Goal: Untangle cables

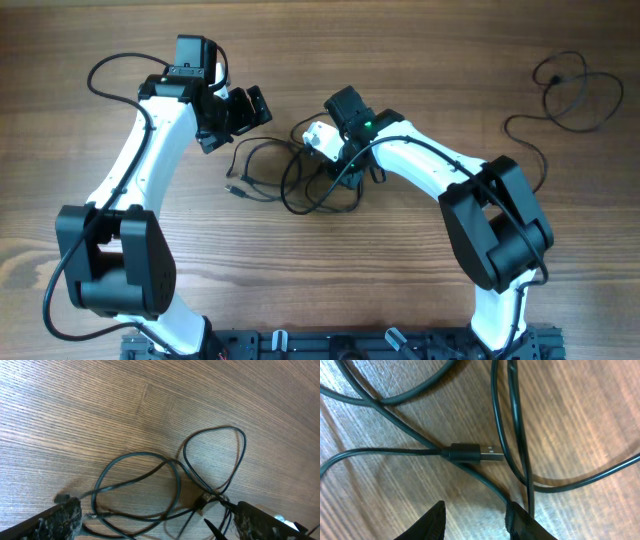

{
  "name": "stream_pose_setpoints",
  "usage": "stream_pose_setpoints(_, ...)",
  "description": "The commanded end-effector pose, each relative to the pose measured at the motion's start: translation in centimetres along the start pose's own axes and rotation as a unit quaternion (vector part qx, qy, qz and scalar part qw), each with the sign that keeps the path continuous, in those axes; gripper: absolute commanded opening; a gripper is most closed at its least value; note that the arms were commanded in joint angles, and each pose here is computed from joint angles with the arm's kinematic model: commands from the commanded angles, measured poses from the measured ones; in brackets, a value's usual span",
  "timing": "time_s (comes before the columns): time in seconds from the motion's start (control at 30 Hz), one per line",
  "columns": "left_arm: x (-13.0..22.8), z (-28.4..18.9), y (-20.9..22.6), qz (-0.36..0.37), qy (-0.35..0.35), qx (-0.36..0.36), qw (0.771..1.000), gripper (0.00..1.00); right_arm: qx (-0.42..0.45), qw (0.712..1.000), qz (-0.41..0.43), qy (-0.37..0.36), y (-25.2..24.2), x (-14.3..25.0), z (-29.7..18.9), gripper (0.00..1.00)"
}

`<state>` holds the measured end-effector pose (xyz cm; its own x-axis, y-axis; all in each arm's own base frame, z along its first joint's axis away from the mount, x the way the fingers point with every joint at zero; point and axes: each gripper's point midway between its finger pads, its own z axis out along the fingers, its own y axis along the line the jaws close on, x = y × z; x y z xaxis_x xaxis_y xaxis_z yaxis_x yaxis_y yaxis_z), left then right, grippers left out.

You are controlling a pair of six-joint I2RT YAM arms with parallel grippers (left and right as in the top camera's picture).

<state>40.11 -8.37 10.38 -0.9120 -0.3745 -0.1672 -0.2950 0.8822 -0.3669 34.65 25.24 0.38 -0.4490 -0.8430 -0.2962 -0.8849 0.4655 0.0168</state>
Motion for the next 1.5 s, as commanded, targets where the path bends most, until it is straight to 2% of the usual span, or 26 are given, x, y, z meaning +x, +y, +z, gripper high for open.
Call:
stream_pose_setpoints(0.0,-0.1,0.4,0.1,0.003,0.0,-0.003,1.0,1.0,0.02,0.999,-0.033,-0.011,-0.6,-0.5,-1.1,0.41)
stream_pose_setpoints(0.33,-0.2,0.4,0.0,0.004,-0.003,-0.001,1.0,1.0,0.05,0.996,-0.06,-0.047,-1.9,-2.5,-1.3,0.43)
stream_pose_setpoints(0.5,-0.2,0.4,0.0,0.004,-0.003,-0.001,1.0,1.0,0.085,0.995,-0.056,-0.01,-3.0,-1.0,-1.3,0.45)
stream_pose_setpoints(0.77,-0.2,0.4,0.0,0.004,-0.003,-0.001,1.0,1.0,0.063,0.996,-0.049,0.027,-2.3,1.3,1.5,0.44)
stream_pose_setpoints(0.83,-0.2,0.4,0.0,0.004,-0.003,-0.001,1.0,1.0,0.055,0.997,-0.039,0.04,-2.0,2.0,2.0,0.33)
stream_pose_setpoints(0.9,-0.2,0.4,0.0,0.004,-0.003,-0.001,1.0,1.0,0.039,0.998,-0.007,0.046,-1.3,2.5,2.1,0.04)
stream_pose_setpoints(1.0,-0.2,0.4,0.0,0.004,-0.003,-0.001,1.0,0.99,0.03,0.994,0.075,0.07,-0.6,3.8,2.0,0.04)
stream_pose_setpoints(1.07,-0.2,0.4,0.0,0.004,-0.003,-0.001,1.0,0.99,0.028,0.992,0.098,0.073,-0.4,3.8,1.5,0.04)
stream_pose_setpoints(1.2,-0.3,0.4,-0.1,0.004,-0.005,0.002,1.0,0.99,0.02,0.996,0.092,0.002,-0.4,0.0,-2.3,0.04)
stream_pose_setpoints(1.3,0.1,0.1,-1.1,-0.002,0.016,0.045,0.999,0.99,0.049,0.993,0.079,-0.077,-1.1,-3.5,-7.8,0.04)
stream_pose_setpoints(1.4,0.6,-0.6,-2.8,-0.009,0.045,0.118,0.992,0.99,0.076,0.984,0.068,-0.149,-1.3,-5.8,-12.7,0.04)
stream_pose_setpoints(1.47,1.4,-2.0,-5.3,0.01,0.076,0.211,0.974,0.95,0.088,0.978,0.066,-0.177,-1.3,-6.6,-15.0,0.04)
